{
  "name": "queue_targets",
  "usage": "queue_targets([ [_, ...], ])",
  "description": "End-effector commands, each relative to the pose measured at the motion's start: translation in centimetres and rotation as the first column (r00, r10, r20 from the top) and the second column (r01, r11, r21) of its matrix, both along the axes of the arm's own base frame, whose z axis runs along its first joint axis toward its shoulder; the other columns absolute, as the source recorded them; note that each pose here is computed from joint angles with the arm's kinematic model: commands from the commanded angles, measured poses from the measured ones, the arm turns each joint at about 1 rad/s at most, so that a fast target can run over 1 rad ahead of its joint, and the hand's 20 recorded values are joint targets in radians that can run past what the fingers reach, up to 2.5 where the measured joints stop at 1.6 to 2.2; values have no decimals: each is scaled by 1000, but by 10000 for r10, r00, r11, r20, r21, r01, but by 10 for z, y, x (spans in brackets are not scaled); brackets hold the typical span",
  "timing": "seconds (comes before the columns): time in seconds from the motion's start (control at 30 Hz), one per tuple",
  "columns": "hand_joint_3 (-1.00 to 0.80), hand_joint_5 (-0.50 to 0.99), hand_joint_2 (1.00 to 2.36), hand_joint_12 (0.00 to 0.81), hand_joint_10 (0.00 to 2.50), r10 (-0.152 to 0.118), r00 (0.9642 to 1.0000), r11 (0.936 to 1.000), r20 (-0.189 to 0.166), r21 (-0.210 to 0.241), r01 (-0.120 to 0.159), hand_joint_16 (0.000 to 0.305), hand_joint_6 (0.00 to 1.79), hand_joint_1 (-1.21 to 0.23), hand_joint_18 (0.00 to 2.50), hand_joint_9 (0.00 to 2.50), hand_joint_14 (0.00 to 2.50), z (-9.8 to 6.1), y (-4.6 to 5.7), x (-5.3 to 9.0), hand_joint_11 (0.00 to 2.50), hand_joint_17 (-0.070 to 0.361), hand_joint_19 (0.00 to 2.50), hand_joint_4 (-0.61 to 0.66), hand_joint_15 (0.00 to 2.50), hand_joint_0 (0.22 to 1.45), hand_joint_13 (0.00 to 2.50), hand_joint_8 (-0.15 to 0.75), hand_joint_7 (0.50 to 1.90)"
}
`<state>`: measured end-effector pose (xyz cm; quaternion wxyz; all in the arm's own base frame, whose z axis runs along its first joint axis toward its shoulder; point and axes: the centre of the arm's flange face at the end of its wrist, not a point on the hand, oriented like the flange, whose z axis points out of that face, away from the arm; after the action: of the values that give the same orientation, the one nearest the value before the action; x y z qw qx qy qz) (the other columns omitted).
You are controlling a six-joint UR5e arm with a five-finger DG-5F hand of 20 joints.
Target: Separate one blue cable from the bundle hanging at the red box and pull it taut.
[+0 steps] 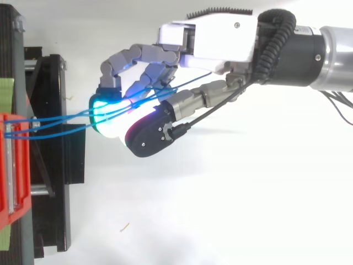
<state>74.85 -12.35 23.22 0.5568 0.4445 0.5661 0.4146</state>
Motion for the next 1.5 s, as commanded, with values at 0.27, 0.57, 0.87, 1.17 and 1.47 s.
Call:
queue_targets([
  [0.27,-500,-171,1000,309,5,-183,9998,9996,15,237,182,36,590,-503,1046,845,1138,3,-4,0,1183,81,1191,176,1533,555,1014,284,1109],
  [0.57,-487,-169,1001,309,6,-181,9993,9996,336,201,174,36,605,-510,1051,861,1103,20,-2,7,1191,80,1194,169,1561,570,1029,279,1102],
  [0.87,-370,-176,1008,300,7,-334,9987,9993,397,189,326,35,663,-563,1055,867,1071,24,-1,7,1198,79,1191,156,1570,616,1046,274,1049],
  [1.17,-331,-199,1010,295,5,-611,9971,9979,443,225,601,35,743,-634,1059,864,1039,25,5,9,1192,80,1197,156,1598,626,1057,270,956],
  [1.47,-265,-219,1014,293,6,-566,9973,9981,475,259,554,36,833,-718,1091,870,1011,26,9,10,1211,82,1183,158,1599,665,1085,268,905],
])
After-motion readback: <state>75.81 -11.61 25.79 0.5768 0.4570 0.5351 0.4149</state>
